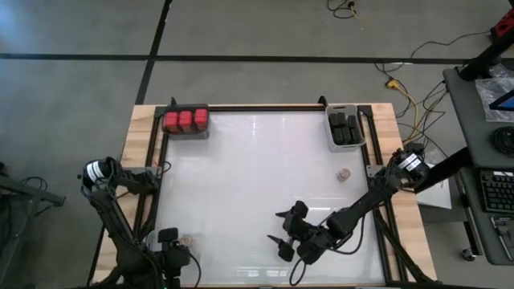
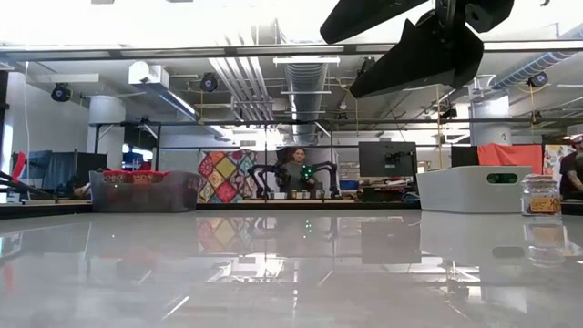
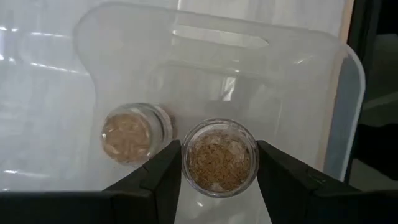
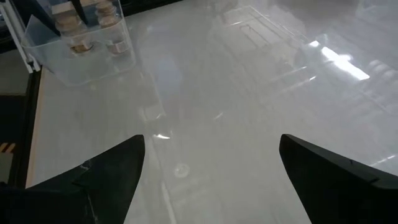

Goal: Sort spices by type
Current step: Put the brown seasoning bottle into the transparent bin

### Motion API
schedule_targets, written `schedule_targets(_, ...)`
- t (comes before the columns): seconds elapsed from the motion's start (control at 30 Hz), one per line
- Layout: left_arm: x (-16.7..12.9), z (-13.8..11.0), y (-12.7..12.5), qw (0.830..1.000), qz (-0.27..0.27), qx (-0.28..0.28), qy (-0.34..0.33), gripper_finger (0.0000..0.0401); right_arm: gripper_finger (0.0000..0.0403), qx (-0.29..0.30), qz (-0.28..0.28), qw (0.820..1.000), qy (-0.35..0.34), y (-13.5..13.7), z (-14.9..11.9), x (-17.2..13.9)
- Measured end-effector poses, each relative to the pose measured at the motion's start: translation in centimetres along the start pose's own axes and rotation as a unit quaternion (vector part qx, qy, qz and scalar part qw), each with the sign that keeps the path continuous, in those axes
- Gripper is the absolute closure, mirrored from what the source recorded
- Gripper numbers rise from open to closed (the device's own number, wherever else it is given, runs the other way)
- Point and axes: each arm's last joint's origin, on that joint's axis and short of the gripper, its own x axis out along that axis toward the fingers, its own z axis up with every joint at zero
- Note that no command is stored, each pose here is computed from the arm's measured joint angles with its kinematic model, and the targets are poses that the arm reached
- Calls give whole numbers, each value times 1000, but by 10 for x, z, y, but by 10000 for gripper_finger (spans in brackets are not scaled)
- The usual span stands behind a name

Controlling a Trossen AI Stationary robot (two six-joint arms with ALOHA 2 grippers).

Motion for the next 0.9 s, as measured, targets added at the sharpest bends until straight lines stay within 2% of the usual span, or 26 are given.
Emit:
schedule_targets(0.1,5,-2,2,1000,-7,-1,-5,237,39,0,0,1000,0,0,0,0)
schedule_targets(0.33,13,-4,-1,999,-32,37,-17,237,39,0,0,1000,0,0,0,0)
schedule_targets(0.9,16,-5,-1,995,-42,84,-22,229,39,7,0,1000,0,0,0,0)
